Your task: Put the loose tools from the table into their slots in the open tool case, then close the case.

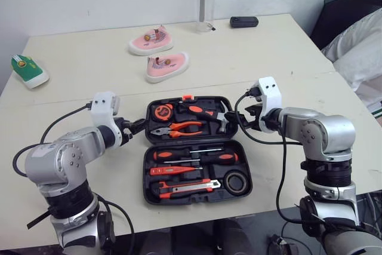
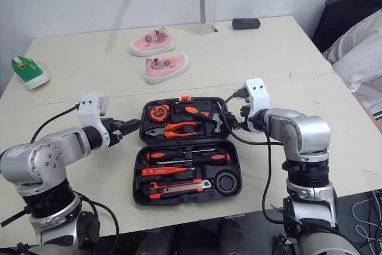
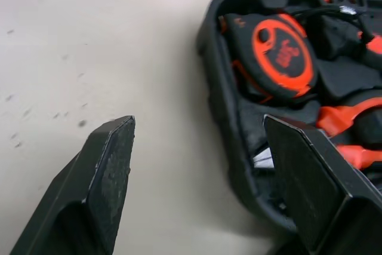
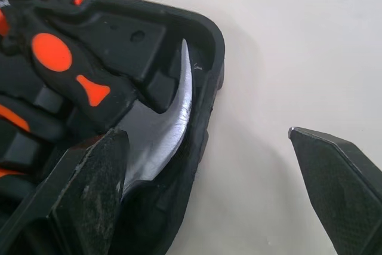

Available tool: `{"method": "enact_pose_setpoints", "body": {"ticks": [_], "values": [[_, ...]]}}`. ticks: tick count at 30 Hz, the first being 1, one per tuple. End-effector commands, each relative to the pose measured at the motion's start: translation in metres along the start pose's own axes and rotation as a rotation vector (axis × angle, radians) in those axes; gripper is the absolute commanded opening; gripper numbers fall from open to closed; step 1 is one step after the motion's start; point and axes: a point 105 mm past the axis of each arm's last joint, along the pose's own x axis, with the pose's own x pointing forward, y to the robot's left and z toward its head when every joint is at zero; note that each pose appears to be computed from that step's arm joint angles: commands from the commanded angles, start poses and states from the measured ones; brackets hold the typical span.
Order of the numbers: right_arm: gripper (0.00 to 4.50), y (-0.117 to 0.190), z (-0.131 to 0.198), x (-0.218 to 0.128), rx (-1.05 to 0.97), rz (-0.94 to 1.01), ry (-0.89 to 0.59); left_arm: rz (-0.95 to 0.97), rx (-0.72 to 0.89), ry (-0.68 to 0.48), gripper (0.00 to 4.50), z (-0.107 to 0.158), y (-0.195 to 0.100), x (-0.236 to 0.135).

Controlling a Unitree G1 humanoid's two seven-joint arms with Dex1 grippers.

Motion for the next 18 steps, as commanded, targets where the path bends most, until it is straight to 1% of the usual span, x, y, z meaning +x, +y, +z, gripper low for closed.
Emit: {"method": "enact_pose_setpoints", "body": {"ticks": [1,4,6,8,9,10,11,12,17,18], "values": [[4.50,0.002,0.005,0.002,-0.034,-0.019,-0.021,0.015,0.027,-0.003,3.48,0.001,0.001,0.005],[3.70,-0.001,0.002,0.005,-0.044,-0.033,-0.015,0.043,0.011,0.010,2.64,-0.004,0.006,0.011],[2.75,-0.001,-0.001,0.007,-0.051,-0.037,-0.009,0.040,-0.013,0.033,1.77,-0.010,0.005,0.013],[1.92,-0.001,-0.002,0.008,-0.060,-0.038,-0.005,0.040,-0.021,0.039,1.02,-0.012,0.004,0.014],[1.37,0.000,-0.004,0.008,-0.063,-0.037,-0.001,0.038,-0.019,0.038,0.52,-0.012,0.004,0.014],[0.93,0.001,-0.005,0.008,-0.066,-0.036,0.002,0.037,-0.018,0.036,0.19,-0.012,0.003,0.013],[0.48,0.001,-0.006,0.008,-0.066,-0.034,0.006,0.034,-0.017,0.034,0.00,-0.012,0.002,0.013],[0.01,0.002,-0.007,0.008,-0.067,-0.032,0.008,0.030,-0.018,0.031,0.00,-0.012,0.002,0.014],[0.01,0.003,-0.008,0.007,-0.071,-0.032,0.008,0.010,0.003,0.004,0.00,-0.006,-0.003,0.013],[0.01,0.003,-0.006,0.006,-0.081,-0.035,0.000,0.005,0.026,-0.016,0.00,-0.002,-0.005,0.012]]}}
